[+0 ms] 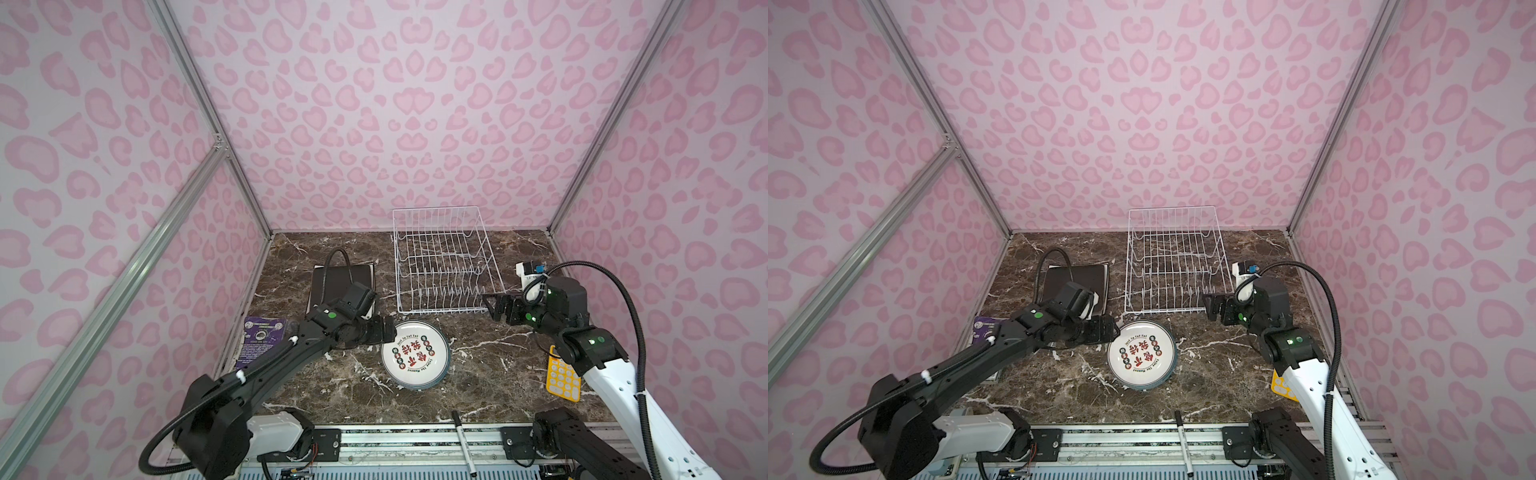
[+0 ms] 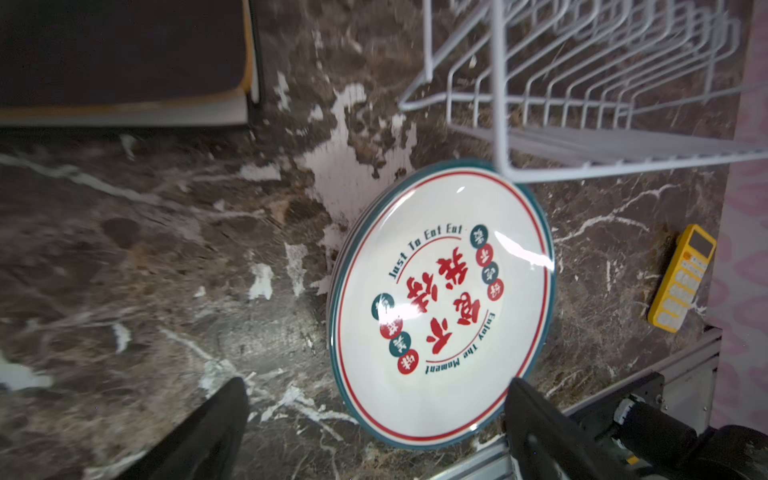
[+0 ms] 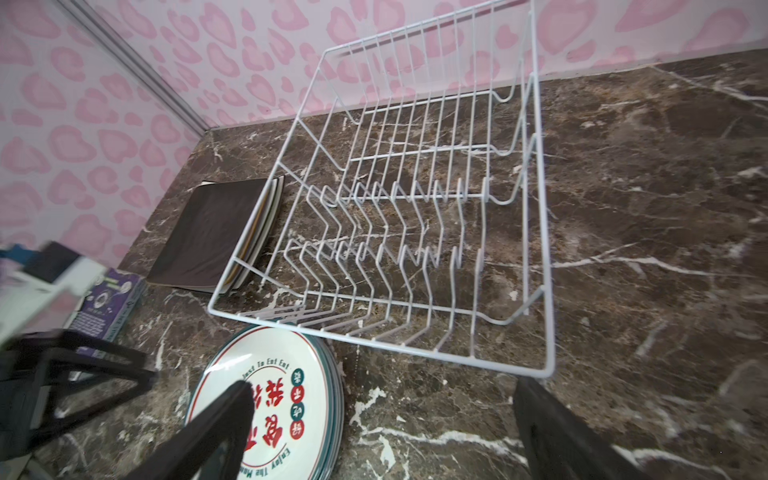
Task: Unload the plates from the dish rack
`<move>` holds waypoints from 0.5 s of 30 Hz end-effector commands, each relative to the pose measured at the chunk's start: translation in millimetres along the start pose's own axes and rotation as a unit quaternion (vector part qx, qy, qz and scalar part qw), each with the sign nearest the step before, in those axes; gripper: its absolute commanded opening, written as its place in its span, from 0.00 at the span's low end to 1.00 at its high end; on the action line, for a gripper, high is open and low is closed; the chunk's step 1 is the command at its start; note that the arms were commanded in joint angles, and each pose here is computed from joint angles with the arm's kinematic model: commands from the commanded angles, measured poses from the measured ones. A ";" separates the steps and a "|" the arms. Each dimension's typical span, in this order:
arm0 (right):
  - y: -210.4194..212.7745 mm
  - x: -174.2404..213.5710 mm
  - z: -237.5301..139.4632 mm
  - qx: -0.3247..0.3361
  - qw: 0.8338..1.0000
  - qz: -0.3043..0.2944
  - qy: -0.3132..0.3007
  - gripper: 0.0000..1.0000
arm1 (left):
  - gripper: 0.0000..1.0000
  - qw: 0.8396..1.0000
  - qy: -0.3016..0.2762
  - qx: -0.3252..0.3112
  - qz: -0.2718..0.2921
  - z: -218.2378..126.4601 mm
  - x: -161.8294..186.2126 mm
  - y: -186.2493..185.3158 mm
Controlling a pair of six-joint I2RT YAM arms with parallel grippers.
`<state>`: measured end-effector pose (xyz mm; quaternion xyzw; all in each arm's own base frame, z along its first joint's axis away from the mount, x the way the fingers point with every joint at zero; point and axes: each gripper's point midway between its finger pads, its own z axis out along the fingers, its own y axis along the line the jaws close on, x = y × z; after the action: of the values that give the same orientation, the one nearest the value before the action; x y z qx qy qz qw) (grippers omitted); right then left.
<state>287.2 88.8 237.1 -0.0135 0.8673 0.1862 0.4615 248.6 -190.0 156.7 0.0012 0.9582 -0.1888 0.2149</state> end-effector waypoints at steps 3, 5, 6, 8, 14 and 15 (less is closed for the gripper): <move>-64.3 -17.4 -4.2 0.139 0.982 -0.011 -0.127 0.99 | 0.98 0.954 -0.234 -0.178 0.068 -78.2 -73.3 68.3; -86.1 -12.7 -4.3 0.173 0.970 -0.011 -0.168 0.99 | 0.98 0.919 -0.322 -0.217 0.066 -89.8 -91.8 92.5; -96.6 -9.3 -4.6 0.190 0.963 -0.010 -0.194 0.99 | 0.98 0.900 -0.366 -0.227 0.064 -93.3 -98.4 103.8; -114.4 -0.9 -6.4 0.216 0.947 -0.002 -0.238 0.99 | 0.98 0.872 -0.420 -0.247 0.047 -90.8 -99.3 131.6; -147.8 30.7 3.7 0.276 0.927 -0.016 -0.255 0.99 | 0.98 0.844 -0.442 -0.304 -0.012 -59.1 -92.2 202.8; -152.0 35.8 9.4 0.281 0.927 -0.019 -0.247 0.99 | 0.98 0.840 -0.451 -0.301 -0.008 -53.8 -95.1 204.0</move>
<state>294.8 -30.7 126.1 0.1317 0.7962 -0.0462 0.5887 305.4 21.4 127.2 -0.1261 0.8349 0.1385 0.5175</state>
